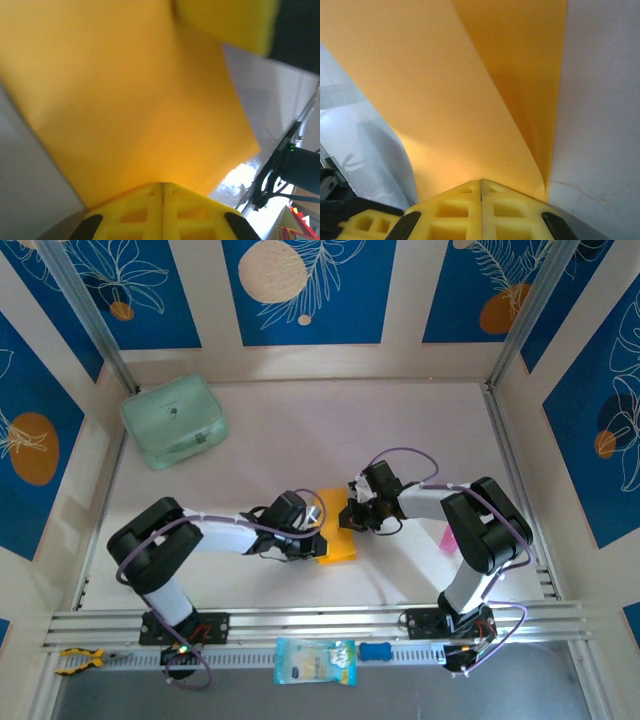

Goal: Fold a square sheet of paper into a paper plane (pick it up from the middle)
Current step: First fold the square sheet of paper in half at the center of the table.

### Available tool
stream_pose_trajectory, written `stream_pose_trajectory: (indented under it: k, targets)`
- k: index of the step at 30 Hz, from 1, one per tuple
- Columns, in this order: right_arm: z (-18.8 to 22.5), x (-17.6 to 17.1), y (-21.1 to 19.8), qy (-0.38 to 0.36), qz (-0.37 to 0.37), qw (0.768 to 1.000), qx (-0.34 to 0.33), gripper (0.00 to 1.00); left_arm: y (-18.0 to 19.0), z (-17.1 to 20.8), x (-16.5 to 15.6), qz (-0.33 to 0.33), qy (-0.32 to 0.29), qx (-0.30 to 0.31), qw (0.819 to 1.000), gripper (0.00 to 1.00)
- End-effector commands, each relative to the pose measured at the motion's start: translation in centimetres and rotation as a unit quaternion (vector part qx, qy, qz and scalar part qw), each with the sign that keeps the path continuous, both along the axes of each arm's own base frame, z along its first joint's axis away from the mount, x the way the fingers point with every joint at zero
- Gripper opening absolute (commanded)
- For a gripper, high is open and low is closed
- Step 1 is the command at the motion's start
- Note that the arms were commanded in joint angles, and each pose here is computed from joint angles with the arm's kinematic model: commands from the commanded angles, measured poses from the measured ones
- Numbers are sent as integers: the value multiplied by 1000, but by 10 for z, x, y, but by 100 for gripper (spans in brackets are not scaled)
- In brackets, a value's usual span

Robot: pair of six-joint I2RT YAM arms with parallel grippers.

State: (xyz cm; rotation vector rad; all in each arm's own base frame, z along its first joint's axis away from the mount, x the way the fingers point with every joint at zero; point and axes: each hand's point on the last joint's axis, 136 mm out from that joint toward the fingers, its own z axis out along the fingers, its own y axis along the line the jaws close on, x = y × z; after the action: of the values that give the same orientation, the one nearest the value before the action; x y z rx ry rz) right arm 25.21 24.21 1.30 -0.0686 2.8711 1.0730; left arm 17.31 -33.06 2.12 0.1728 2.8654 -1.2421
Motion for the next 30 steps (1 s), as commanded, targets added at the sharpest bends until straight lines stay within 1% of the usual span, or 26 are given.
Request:
stream_pose_trajectory:
  k: [1, 7, 12, 17, 19, 22, 24, 26, 28, 30]
  targets:
    - [-28, -23, -25, 48, -18, 997, -62, 0, 6, -17, -19, -17, 26, 16, 999, 0]
    - [-29, -23, -25, 49, -18, 997, -63, 0, 23, -27, -37, -32, 29, 46, 998, 1]
    - [-29, -23, -26, 49, -16, 997, -64, 0, 32, -30, -46, -40, 25, 49, 998, 2]
    - [-30, -23, -25, 48, -13, 997, -62, 0, 40, -34, -55, -58, 15, 69, 996, 2]
    - [-30, -23, -24, 49, -10, 997, -60, 0, 39, -31, -56, -59, 9, 65, 996, 2]
    - [-29, -23, -21, 47, -1, 997, -57, 0, 32, -10, -48, -56, -18, 41, 997, 2]
    - [-28, -23, -20, 47, 2, 997, -54, 0, 27, 13, -39, -53, -54, 23, 997, 2]
    - [-26, -22, -18, 46, 6, 998, -51, 0, 29, 33, -28, -44, -89, 18, 995, 3]
    - [-26, -21, -18, 47, 6, 998, -51, 0, 33, 50, -11, -26, -115, 7, 993, 3]
    - [-25, -21, -17, 45, 6, 998, -51, 0, 34, 60, 8, -8, -124, -9, 992, 3]
